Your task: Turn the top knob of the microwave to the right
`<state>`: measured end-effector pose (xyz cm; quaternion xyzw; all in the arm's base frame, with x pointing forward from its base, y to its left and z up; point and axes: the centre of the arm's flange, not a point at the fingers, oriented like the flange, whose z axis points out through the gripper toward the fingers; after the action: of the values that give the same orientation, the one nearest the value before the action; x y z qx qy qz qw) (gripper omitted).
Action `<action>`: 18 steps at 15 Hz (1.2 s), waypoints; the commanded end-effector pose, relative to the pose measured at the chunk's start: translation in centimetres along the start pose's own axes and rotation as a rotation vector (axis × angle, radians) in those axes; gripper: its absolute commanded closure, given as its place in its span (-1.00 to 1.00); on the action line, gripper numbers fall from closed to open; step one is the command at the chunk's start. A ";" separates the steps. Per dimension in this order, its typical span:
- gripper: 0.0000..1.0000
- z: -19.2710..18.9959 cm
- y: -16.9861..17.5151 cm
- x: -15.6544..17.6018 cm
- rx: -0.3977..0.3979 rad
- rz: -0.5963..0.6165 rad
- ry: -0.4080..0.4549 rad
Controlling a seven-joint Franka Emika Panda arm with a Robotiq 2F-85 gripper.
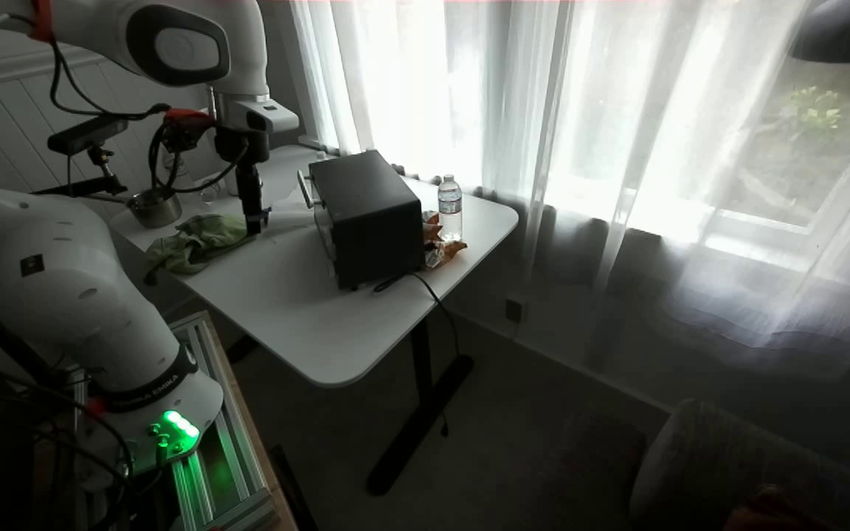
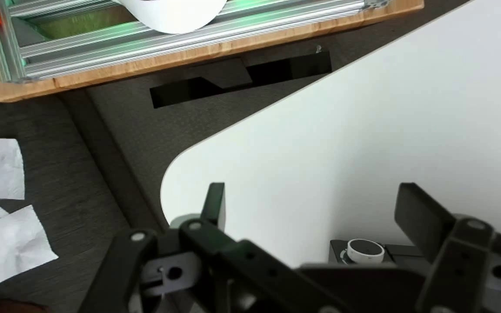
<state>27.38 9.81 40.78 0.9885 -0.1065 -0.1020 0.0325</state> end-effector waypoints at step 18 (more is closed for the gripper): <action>-1.00 9.5 -4.8 7.8 0.156 0.141 0.123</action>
<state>34.70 12.54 31.71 0.9847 -0.1691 -0.0362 -0.0195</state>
